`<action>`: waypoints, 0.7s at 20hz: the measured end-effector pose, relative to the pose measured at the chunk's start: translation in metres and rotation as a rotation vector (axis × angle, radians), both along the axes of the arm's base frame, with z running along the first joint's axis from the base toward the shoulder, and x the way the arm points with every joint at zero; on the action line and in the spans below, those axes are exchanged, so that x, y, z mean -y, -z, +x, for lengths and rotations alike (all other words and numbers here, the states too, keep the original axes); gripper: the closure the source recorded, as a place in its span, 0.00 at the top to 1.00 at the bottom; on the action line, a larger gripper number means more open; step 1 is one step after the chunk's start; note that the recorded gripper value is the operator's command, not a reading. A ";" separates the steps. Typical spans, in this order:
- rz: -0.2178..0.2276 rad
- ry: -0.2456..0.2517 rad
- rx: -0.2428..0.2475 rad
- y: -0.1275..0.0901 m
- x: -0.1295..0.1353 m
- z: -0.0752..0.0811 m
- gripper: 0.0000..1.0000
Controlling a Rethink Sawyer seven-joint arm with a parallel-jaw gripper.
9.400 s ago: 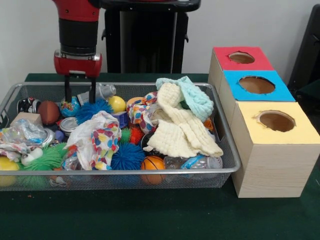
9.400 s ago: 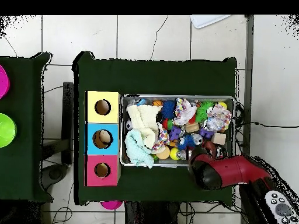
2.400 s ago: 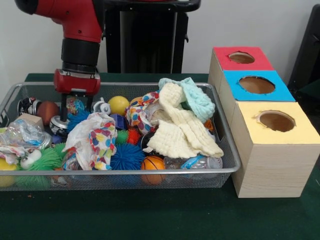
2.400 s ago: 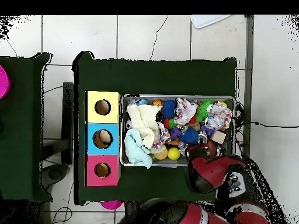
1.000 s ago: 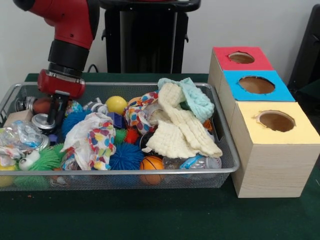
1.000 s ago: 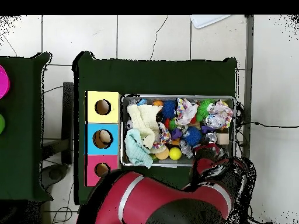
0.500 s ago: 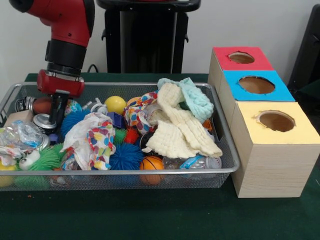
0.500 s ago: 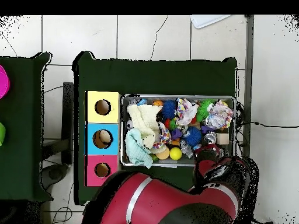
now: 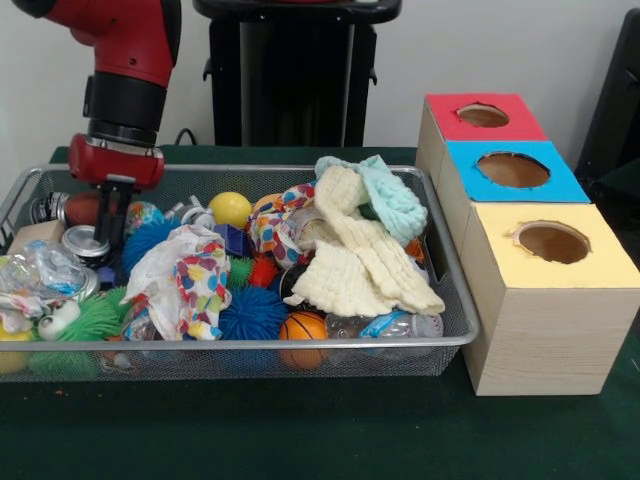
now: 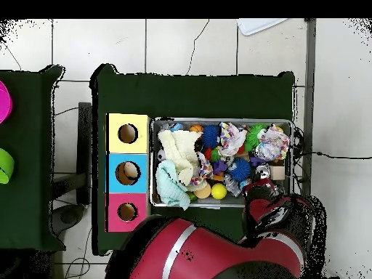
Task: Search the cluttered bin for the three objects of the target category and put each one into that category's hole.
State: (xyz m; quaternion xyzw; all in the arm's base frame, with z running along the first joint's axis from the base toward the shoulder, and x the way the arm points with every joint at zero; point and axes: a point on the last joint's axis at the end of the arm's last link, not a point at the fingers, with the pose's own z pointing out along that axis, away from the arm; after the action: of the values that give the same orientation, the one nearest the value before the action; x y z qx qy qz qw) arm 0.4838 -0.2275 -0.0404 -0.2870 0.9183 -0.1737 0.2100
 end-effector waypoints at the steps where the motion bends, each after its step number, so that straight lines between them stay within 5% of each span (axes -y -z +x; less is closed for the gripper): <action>1: 0.000 0.004 0.003 0.000 0.000 0.001 0.00; 14: -0.032 0.010 0.039 -0.017 0.001 0.016 0.00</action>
State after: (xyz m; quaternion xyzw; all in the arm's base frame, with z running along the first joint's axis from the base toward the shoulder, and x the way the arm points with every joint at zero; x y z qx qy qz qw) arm 0.5000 -0.2288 -0.0237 -0.2822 0.9126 -0.1952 0.2224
